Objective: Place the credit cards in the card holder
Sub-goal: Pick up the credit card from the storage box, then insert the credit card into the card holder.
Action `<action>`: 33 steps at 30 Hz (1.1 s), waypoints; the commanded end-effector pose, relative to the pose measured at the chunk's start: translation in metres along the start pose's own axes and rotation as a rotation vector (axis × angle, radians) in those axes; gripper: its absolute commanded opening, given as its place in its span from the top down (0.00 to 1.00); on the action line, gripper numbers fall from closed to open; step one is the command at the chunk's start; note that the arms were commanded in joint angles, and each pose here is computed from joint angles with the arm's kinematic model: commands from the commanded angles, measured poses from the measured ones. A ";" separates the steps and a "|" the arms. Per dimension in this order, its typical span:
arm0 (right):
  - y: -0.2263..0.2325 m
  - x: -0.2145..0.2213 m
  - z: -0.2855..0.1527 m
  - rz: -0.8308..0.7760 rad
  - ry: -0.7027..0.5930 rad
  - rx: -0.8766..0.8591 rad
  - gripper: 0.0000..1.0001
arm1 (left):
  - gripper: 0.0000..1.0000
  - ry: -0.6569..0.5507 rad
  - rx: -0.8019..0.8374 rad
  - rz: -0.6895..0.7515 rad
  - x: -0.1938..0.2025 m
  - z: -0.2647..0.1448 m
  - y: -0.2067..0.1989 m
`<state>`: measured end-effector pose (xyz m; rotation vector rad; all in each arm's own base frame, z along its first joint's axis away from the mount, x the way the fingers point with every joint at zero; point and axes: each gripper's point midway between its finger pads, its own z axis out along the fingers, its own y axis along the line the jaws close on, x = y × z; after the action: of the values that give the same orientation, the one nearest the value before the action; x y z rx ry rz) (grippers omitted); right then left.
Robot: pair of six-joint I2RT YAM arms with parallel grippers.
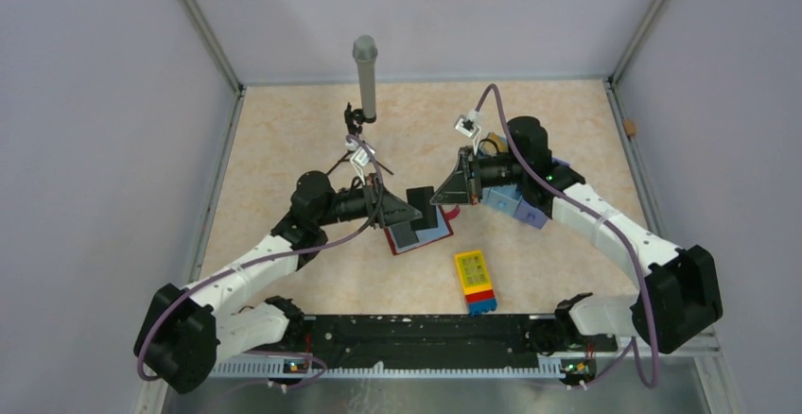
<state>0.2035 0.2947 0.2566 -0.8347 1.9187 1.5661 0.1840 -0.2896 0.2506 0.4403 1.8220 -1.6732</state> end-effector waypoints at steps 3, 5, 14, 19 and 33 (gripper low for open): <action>-0.001 -0.008 0.007 -0.060 -0.016 -0.015 1.00 | 0.83 -0.029 0.076 -0.020 -0.001 0.005 -0.010; 0.000 -0.005 0.009 -0.053 -0.008 -0.021 1.00 | 0.82 -0.024 0.072 -0.031 0.001 0.007 -0.007; -0.033 -0.002 0.015 -0.014 -0.012 0.106 1.00 | 1.00 -0.081 -0.036 -0.093 -0.001 0.011 0.021; -0.089 0.010 0.013 0.045 -0.007 0.345 0.57 | 1.00 -0.111 -0.232 -0.242 0.017 0.007 0.072; -0.182 0.065 -0.018 0.192 0.036 0.819 0.42 | 1.00 -0.178 -0.488 -0.461 0.056 -0.006 0.155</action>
<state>0.2860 0.2548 0.1077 -0.3813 2.3919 0.8625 0.2238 -0.2695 0.0938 -0.2959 2.2664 -1.4014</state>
